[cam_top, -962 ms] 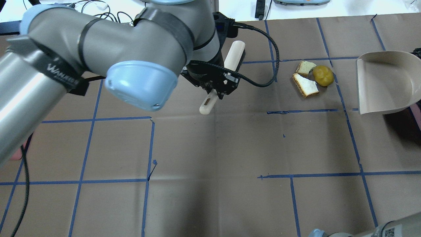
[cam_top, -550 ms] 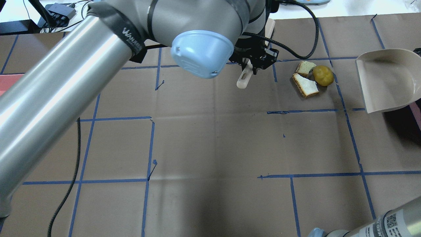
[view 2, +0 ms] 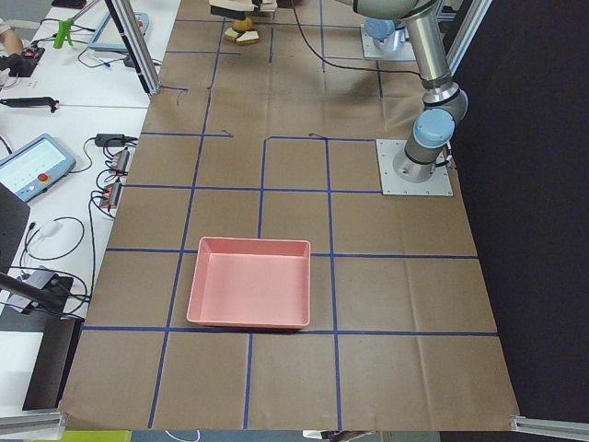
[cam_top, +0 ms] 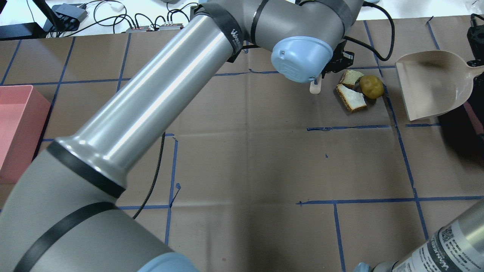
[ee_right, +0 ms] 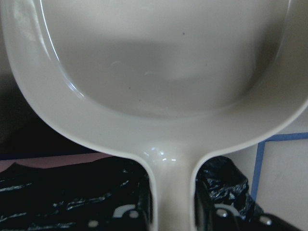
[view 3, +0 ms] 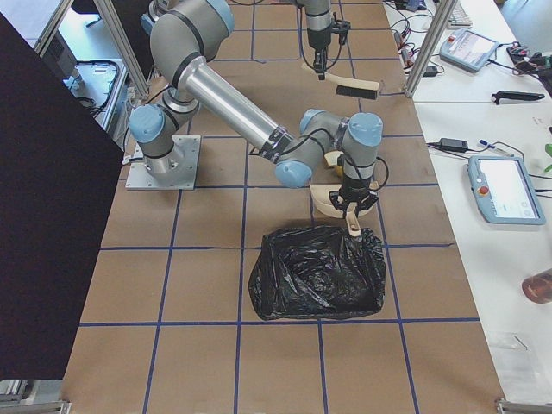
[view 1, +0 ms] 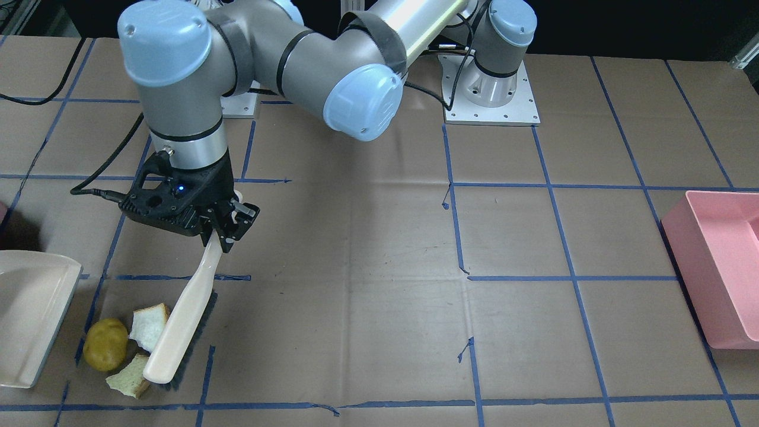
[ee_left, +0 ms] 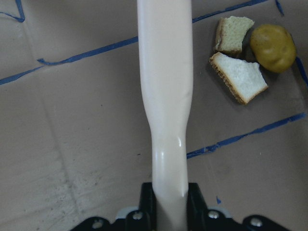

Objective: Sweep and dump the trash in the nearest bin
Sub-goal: 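Move the brush with the left gripper behind the bread and potato, then sweep the bread and potato into the dustpan with the left-held brush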

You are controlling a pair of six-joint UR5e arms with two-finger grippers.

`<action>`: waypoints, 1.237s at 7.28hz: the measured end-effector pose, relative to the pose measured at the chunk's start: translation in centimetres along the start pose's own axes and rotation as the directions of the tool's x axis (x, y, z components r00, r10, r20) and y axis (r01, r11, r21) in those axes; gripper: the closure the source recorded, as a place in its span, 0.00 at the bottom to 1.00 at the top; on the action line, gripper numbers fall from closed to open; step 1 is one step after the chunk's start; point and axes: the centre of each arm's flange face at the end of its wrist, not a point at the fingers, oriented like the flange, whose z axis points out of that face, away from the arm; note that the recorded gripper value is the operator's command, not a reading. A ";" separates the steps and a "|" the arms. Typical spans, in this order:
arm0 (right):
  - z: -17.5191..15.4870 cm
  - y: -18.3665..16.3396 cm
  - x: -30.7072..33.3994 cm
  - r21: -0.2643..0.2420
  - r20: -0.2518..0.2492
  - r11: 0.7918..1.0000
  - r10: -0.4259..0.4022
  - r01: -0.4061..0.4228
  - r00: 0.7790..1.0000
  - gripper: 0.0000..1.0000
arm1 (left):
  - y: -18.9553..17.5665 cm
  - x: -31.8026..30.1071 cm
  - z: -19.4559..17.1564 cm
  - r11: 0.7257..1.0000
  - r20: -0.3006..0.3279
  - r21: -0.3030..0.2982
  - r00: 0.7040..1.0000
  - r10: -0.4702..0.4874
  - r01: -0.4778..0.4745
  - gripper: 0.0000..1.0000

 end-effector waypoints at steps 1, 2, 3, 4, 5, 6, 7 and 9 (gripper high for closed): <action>0.5 -1.6 0.9 0.007 0.000 1.000 -0.021 0.021 1.000 0.97 | -1.1 1.5 2.4 1.000 0.013 -0.023 1.000 -0.009 0.010 1.00; 1.2 -2.5 1.4 0.013 0.006 0.999 -0.031 0.031 0.999 0.97 | -2.0 2.9 4.4 0.999 0.025 -0.048 1.000 -0.018 0.020 1.00; 1.9 -2.9 1.6 0.016 0.014 0.999 -0.035 0.035 0.999 0.97 | -2.6 4.3 6.1 0.997 0.033 -0.067 0.999 -0.034 0.037 1.00; 2.5 -3.0 1.8 0.019 0.020 0.999 -0.035 0.034 0.999 0.97 | -2.7 5.5 7.4 0.995 0.045 -0.090 0.998 -0.050 0.053 1.00; 2.9 -3.0 2.2 0.020 0.021 0.999 -0.034 0.034 0.999 0.97 | -2.7 6.2 8.5 0.992 0.057 -0.111 0.997 -0.061 0.067 1.00; 3.1 -3.0 2.5 0.021 0.019 0.999 -0.036 0.036 0.999 0.97 | -2.7 6.6 9.5 0.989 0.065 -0.124 0.995 -0.071 0.079 1.00; 3.5 -3.2 2.8 0.024 0.022 0.999 -0.039 0.038 0.999 0.98 | -2.6 6.8 10.7 0.986 0.074 -0.135 0.993 -0.089 0.098 1.00; 3.9 -3.8 3.1 0.031 0.026 0.998 -0.049 0.048 0.998 0.98 | -2.1 7.6 13.1 0.980 0.094 -0.150 0.989 -0.117 0.131 1.00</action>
